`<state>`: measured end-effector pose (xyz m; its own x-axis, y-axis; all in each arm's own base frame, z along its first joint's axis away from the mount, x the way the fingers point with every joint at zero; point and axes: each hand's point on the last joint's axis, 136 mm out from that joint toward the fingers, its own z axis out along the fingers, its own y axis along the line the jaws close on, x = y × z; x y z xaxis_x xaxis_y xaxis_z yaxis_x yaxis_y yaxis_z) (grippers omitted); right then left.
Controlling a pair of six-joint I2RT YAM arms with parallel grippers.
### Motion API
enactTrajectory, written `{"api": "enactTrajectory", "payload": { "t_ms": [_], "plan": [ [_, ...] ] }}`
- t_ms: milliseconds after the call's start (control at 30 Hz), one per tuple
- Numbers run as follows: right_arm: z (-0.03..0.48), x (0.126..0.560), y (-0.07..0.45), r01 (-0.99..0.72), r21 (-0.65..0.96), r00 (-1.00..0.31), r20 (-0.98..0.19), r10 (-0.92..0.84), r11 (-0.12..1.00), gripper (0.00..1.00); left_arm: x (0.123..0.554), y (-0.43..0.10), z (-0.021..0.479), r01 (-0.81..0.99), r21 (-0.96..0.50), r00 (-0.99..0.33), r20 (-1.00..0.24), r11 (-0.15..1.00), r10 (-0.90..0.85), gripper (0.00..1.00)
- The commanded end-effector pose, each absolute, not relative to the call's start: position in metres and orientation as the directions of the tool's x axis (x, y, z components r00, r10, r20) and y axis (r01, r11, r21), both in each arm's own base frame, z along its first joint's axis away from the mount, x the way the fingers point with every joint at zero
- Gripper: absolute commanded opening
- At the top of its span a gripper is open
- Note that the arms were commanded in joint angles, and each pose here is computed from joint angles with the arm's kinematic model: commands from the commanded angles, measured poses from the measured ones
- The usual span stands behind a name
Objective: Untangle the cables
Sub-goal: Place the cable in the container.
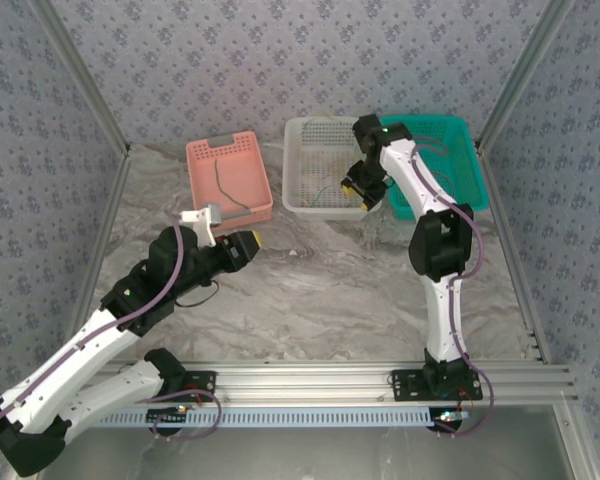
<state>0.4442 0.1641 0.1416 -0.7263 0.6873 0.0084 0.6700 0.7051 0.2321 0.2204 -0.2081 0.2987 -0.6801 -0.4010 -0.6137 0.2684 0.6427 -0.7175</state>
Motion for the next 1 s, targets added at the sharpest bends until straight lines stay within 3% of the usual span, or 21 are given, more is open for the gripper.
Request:
{"api": "enactTrajectory", "payload": {
  "t_ms": [0, 300, 367, 633, 967],
  "plan": [
    [0.174, 0.437, 0.162, 0.632, 0.251, -0.748, -0.051, 0.662, 0.733, 0.56, 0.217, -0.211, 0.311, 0.297, -0.736, -0.672, -0.614, 0.608, -0.415, 0.41],
    [0.185, 0.429, 0.175, 0.596, 0.292, -0.778, -0.022, 0.628, 0.748, 0.66, 0.218, -0.212, 0.303, 0.288, -0.734, -0.681, -0.609, 0.615, -0.407, 0.41],
    [0.185, 0.426, 0.178, 0.582, 0.295, -0.790, -0.017, 0.613, 0.758, 0.72, 0.218, -0.213, 0.302, 0.288, -0.734, -0.683, -0.608, 0.615, -0.406, 0.41],
    [0.168, 0.415, 0.204, 0.518, 0.364, -0.847, 0.095, 0.523, 0.774, 0.73, 0.216, -0.213, 0.303, 0.293, -0.740, -0.685, -0.604, 0.606, -0.406, 0.41],
    [0.160, 0.397, 0.197, 0.508, 0.358, -0.857, 0.117, 0.502, 0.783, 0.73, 0.213, -0.211, 0.303, 0.296, -0.741, -0.684, -0.605, 0.602, -0.407, 0.41]
  ]
}}
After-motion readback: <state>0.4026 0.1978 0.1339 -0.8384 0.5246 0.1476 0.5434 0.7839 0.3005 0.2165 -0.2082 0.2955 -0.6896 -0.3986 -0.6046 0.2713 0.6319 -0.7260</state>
